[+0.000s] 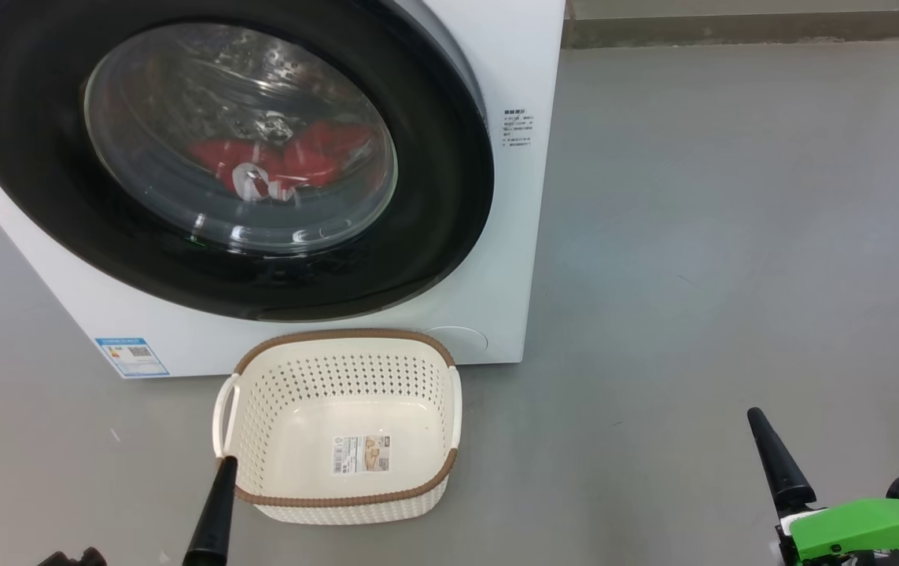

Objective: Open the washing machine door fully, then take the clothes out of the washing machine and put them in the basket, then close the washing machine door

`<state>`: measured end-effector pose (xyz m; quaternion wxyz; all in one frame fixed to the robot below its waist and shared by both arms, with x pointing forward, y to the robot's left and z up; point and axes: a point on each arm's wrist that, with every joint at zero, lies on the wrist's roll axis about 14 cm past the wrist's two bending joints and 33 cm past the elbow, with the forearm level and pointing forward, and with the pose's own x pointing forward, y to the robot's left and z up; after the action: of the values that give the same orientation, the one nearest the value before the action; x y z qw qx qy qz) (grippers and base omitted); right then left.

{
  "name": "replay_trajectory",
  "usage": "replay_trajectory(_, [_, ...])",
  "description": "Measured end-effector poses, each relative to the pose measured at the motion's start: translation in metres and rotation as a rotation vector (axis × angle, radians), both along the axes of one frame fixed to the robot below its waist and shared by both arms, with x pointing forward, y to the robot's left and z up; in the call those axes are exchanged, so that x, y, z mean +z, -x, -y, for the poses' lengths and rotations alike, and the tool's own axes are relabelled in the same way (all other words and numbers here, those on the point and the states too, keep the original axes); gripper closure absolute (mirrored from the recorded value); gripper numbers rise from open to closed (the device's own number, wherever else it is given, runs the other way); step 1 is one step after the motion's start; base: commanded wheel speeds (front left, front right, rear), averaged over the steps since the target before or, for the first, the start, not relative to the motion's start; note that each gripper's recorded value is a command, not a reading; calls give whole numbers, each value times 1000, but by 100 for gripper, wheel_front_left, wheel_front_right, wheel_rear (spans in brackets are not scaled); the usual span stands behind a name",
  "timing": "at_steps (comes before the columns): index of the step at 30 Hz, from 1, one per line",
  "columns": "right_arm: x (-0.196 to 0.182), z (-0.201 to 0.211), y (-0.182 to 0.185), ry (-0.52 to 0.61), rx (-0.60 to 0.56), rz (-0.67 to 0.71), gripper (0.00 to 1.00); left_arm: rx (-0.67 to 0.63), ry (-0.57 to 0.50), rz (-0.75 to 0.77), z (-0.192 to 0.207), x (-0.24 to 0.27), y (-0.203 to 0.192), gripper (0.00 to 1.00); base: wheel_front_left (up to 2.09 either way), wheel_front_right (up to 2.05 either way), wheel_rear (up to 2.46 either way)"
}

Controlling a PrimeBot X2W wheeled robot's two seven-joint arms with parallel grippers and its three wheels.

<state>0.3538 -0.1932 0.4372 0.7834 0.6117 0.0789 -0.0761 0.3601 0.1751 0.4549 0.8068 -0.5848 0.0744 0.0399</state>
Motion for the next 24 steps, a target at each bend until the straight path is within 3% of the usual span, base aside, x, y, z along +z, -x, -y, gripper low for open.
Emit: replay_trajectory(24, [5,-2,-3,280,60,16,0,-50,-333,39,8,12,-2,0,0,0,0])
